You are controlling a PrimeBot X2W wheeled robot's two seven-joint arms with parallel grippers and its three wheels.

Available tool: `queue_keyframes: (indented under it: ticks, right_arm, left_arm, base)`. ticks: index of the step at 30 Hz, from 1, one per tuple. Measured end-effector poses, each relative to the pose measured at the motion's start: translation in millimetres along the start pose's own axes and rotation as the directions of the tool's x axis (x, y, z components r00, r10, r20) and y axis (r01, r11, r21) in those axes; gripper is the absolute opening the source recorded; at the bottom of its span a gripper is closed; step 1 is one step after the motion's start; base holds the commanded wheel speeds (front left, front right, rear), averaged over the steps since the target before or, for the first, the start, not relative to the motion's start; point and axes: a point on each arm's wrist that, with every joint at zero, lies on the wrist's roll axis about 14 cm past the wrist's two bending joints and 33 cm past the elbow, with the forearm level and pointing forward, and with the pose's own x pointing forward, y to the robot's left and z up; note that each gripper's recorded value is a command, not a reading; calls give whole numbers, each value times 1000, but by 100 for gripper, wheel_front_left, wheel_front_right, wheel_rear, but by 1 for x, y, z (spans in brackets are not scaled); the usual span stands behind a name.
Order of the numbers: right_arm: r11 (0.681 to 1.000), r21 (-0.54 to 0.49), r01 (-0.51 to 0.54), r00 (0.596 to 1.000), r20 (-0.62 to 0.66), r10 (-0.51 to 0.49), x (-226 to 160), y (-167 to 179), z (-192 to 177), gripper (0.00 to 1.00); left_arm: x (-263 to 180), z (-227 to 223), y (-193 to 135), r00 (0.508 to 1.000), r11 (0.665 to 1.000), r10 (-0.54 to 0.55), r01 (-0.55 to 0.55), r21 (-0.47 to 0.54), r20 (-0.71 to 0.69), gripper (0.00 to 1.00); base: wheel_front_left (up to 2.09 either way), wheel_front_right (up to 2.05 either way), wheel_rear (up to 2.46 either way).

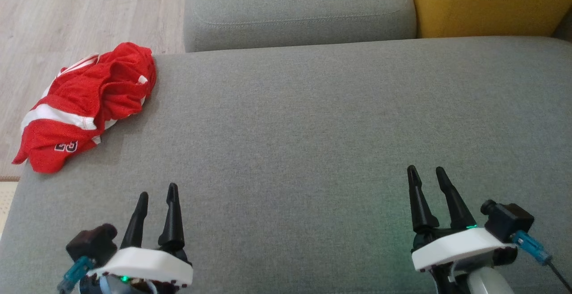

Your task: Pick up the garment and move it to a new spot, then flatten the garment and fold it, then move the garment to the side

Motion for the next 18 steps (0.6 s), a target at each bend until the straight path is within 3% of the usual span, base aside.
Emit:
queue_keyframes:
  ticks: [18]
  right_arm:
    - [981,-192,-18,999,37,25,0,1,8,100]
  left_arm:
    - [-9,-3,-4,1000,980,-11,6,198,25,100]
  base:
    - [0,0,0]
